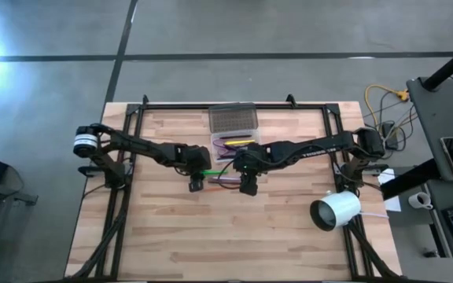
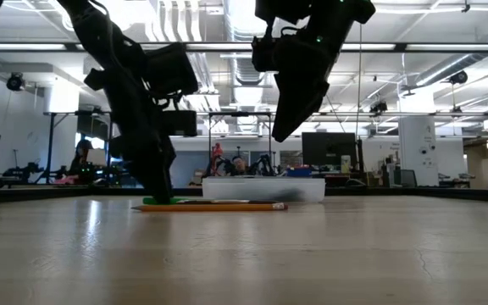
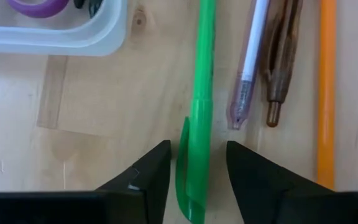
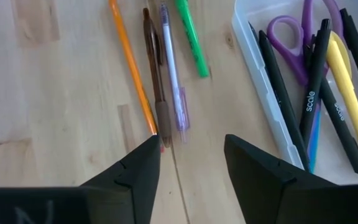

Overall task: Pick & place school supplies into a supply box
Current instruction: Put the green pen into the black supply box, then put the orange pencil into the black supply box, then put the purple pen into the black supply box

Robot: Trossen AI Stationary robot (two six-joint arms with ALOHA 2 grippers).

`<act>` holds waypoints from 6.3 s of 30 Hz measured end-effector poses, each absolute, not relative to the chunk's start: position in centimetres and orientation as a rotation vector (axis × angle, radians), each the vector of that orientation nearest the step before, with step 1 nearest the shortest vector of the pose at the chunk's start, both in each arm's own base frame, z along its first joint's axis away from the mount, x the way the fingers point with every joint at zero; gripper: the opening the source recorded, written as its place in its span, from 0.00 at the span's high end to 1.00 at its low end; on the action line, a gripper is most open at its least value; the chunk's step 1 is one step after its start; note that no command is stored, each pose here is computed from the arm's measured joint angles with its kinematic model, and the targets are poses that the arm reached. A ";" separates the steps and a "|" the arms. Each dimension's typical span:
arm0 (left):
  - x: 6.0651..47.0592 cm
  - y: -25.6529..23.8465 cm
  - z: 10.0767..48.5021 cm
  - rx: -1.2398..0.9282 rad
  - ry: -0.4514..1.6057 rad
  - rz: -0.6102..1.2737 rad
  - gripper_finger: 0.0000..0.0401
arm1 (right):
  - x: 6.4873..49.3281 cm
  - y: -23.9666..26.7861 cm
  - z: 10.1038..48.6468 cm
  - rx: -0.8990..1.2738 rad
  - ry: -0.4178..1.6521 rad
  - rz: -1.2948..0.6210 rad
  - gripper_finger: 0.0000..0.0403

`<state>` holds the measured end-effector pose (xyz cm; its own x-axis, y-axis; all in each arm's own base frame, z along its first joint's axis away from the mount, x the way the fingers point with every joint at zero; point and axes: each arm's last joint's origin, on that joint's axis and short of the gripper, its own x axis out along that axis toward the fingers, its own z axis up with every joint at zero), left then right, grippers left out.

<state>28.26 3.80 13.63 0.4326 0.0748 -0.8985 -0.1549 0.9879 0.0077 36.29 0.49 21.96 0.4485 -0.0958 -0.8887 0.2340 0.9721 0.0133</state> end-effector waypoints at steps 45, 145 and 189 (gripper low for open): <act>38.4 13.2 19.9 0.120 1.011 0.221 0.74 | 33.5 2.1 25.8 0.098 0.980 -0.379 0.61; 22.0 1.8 21.9 -0.229 0.737 0.345 0.60 | 40.1 2.4 12.4 0.006 1.164 -0.048 0.97; 22.0 1.8 22.0 -0.267 0.729 0.360 0.60 | 36.5 -8.3 18.1 -0.108 1.227 -0.223 0.71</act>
<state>22.03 1.84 21.96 0.6891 0.2262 -0.6884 -0.4095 0.9053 -0.1125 36.51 -8.33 18.11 0.3185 -0.2274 -0.9202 0.1111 0.9731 -0.2020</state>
